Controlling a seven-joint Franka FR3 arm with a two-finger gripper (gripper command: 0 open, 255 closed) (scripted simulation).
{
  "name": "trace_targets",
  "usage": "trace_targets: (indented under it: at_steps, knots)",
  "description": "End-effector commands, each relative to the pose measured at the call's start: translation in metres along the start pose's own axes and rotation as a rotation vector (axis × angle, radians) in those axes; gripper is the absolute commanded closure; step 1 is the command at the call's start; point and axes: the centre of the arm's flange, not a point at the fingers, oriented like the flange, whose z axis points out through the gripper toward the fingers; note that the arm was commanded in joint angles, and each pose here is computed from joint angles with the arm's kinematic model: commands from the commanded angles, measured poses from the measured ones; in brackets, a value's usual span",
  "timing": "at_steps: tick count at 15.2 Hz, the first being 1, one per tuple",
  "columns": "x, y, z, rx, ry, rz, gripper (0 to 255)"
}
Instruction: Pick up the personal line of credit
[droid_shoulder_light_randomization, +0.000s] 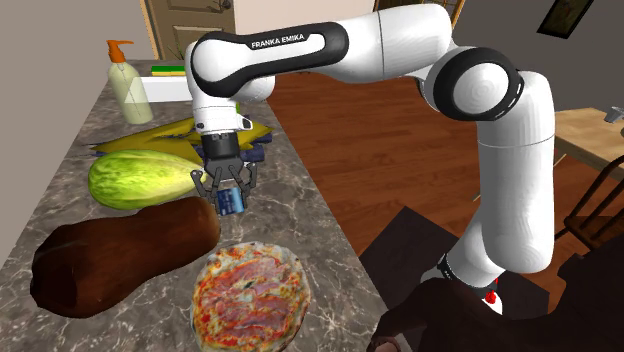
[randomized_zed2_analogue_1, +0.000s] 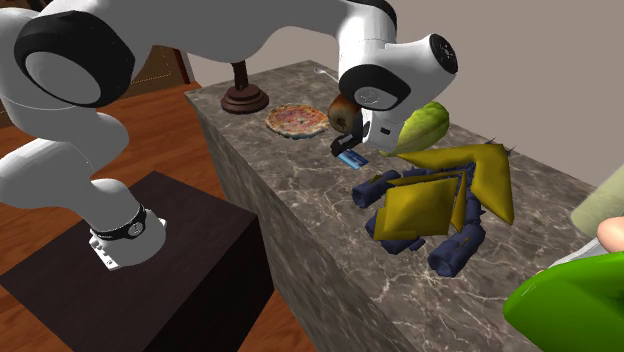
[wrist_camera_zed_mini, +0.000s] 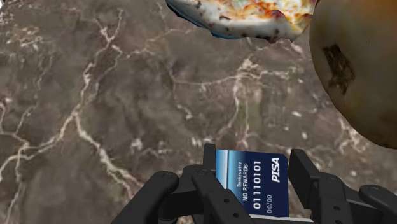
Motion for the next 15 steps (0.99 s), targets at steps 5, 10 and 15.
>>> trace_targets:
  at_steps: [5, 10, 15]
  knots:
    - [-0.008, 0.001, -0.014, 0.000, 0.000, 0.000, 255]
    - [-0.023, 0.000, -0.036, 0.000, 0.000, 0.000, 255]
    - [-0.037, 0.000, -0.058, 0.000, 0.000, 0.000, 255]
